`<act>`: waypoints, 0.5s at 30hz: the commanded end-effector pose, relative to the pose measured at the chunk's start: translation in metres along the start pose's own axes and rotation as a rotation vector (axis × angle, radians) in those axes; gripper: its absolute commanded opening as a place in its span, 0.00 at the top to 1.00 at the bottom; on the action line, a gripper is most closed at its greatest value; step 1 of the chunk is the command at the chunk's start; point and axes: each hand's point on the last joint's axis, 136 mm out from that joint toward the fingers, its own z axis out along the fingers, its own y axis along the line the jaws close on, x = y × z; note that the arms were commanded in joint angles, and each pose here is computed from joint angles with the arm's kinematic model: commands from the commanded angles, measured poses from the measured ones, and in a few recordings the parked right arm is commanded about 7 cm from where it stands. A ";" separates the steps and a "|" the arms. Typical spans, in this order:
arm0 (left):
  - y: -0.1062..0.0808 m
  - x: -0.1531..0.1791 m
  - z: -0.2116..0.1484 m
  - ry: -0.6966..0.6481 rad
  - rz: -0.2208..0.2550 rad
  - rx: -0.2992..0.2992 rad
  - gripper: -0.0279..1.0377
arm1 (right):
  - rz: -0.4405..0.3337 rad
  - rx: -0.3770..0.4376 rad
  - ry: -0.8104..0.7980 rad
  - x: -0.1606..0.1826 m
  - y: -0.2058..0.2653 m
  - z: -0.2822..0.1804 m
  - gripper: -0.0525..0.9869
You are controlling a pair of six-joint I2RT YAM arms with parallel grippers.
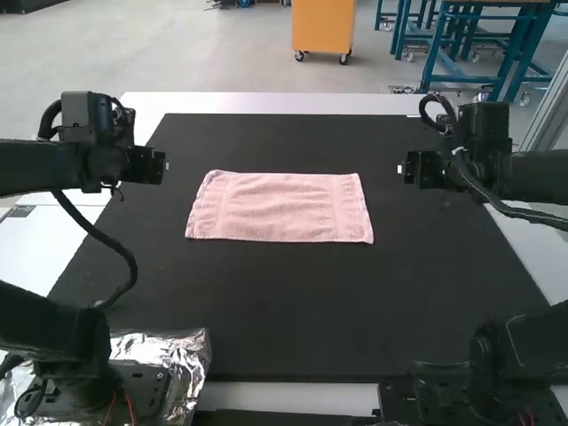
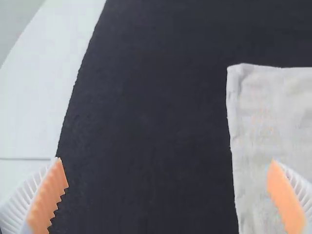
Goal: Fold the towel.
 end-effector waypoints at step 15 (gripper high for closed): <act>-0.037 0.009 0.118 0.191 -0.103 0.185 0.07 | -0.025 -0.143 0.169 0.021 0.060 0.094 0.08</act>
